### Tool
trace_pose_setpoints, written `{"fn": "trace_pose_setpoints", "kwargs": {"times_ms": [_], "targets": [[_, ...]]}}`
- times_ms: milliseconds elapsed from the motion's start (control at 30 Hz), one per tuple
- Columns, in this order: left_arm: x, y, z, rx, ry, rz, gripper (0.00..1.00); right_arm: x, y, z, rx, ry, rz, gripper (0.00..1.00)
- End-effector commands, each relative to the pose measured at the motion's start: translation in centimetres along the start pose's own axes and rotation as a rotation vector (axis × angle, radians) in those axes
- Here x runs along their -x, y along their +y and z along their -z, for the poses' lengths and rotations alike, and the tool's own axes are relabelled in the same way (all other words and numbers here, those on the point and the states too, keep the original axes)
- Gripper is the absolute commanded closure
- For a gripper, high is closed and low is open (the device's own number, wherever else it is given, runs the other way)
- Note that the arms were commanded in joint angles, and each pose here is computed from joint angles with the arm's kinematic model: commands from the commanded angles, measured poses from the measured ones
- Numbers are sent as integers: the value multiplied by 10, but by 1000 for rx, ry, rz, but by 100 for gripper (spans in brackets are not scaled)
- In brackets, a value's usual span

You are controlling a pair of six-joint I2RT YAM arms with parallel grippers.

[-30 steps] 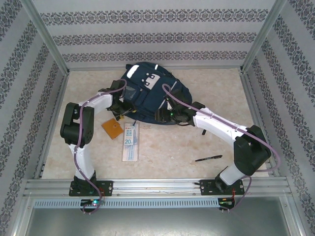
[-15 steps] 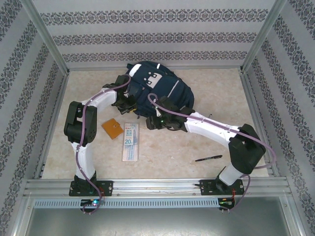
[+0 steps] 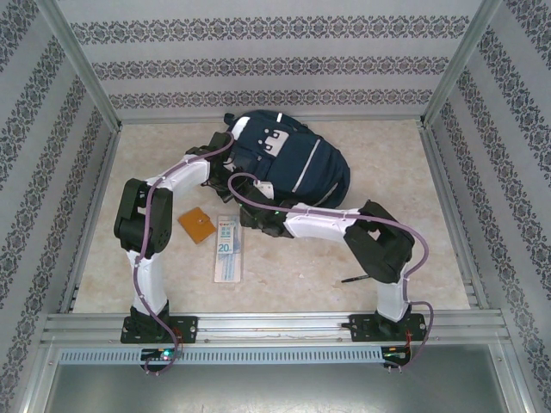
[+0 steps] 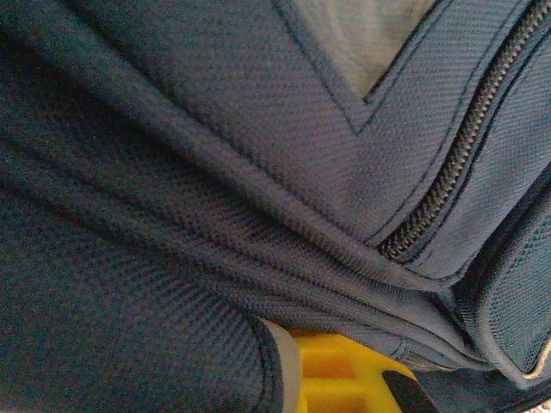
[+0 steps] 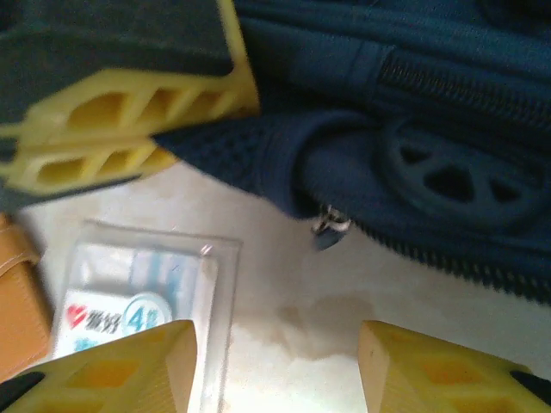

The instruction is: Pack books, pencil case, and school supplies into a backpack

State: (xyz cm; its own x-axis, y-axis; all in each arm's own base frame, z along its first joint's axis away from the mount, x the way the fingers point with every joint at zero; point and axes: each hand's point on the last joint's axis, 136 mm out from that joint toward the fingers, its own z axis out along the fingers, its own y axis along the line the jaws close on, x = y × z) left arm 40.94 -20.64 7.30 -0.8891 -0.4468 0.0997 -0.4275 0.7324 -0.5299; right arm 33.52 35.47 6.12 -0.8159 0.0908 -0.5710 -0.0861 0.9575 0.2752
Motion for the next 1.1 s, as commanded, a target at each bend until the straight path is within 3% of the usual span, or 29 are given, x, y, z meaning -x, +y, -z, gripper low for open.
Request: {"fn": "trace_pose_setpoints", "kwargs": {"times_ms": [0,367,567,667,1067], "targets": [[-22,-31,13,-111,60,-34,99,22,-3,-5,-82,-121,-33,48],[-31,-36,11,-103,76,-60,100,42,-23,-16,-244,-257,-53,62],[-26,-32,14,-62,52,-100,100,44,-36,-9,-291,-272,-22,82],[-25,-31,12,-60,50,-99,100,44,-43,-6,-289,-258,-18,100],[-9,-26,18,-23,5,-125,100,18,-37,27,-85,-71,69,100]]}}
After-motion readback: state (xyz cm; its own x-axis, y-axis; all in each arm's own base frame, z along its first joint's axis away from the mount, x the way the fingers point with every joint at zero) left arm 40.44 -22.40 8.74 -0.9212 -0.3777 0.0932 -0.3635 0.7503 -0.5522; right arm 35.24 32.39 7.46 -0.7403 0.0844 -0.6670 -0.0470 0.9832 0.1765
